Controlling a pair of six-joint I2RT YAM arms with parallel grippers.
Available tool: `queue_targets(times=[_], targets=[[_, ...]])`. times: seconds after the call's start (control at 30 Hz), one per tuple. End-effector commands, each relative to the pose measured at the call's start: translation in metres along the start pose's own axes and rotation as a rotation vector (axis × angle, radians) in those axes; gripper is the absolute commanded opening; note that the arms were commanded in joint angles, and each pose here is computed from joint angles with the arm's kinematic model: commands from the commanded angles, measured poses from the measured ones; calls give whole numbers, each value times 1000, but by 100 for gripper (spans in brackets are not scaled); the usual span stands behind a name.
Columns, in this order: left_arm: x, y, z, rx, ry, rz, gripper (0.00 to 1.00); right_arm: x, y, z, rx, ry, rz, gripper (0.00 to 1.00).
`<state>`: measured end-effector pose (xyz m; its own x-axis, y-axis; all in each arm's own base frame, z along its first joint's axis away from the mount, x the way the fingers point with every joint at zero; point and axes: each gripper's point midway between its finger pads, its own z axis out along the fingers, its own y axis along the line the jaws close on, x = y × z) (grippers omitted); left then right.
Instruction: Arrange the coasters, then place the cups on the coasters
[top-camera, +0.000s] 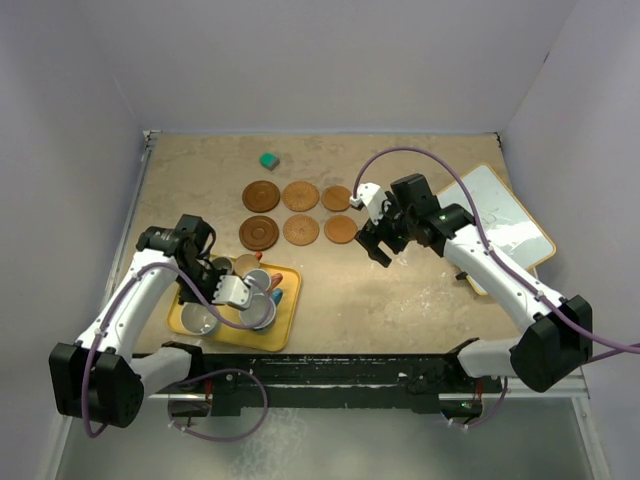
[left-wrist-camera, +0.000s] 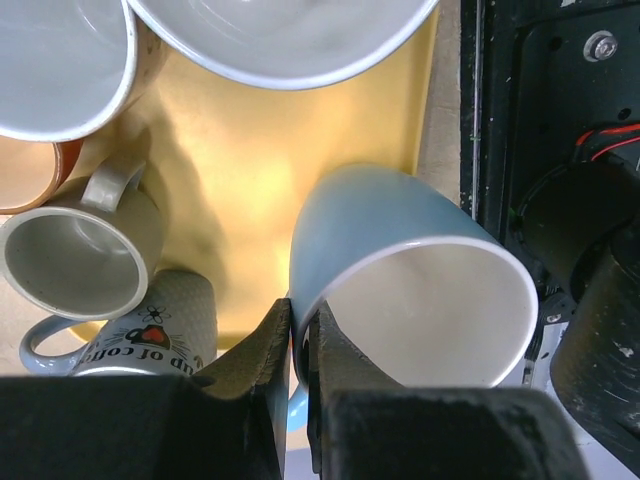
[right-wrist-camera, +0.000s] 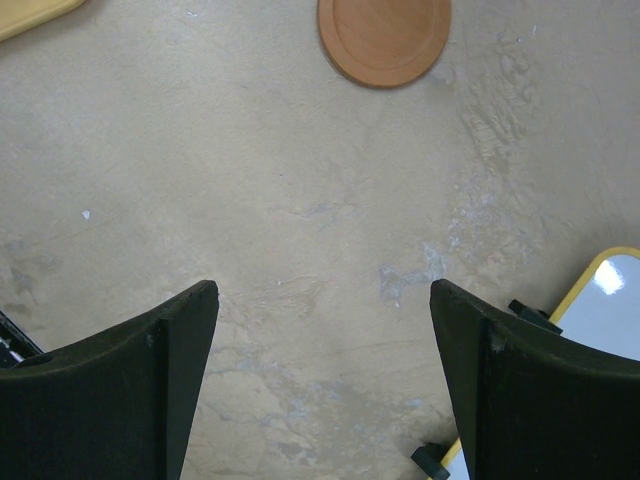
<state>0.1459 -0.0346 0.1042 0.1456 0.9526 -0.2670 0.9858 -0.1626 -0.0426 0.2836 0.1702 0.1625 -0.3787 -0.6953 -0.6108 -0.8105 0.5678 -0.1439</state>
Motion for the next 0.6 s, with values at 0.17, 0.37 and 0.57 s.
queue_targets(times=[0.17,0.37,0.57], targets=[[-14,-26,-20,60,-40,-77,3,2,-2,-2,1,7,-8,89],[-30,-8,-40,-13,-99,-116,3,3,-2,-1,-5,10,-4,89],[-38,7,-58,-75,-117,-139,3,3,-2,0,-9,14,-3,89]])
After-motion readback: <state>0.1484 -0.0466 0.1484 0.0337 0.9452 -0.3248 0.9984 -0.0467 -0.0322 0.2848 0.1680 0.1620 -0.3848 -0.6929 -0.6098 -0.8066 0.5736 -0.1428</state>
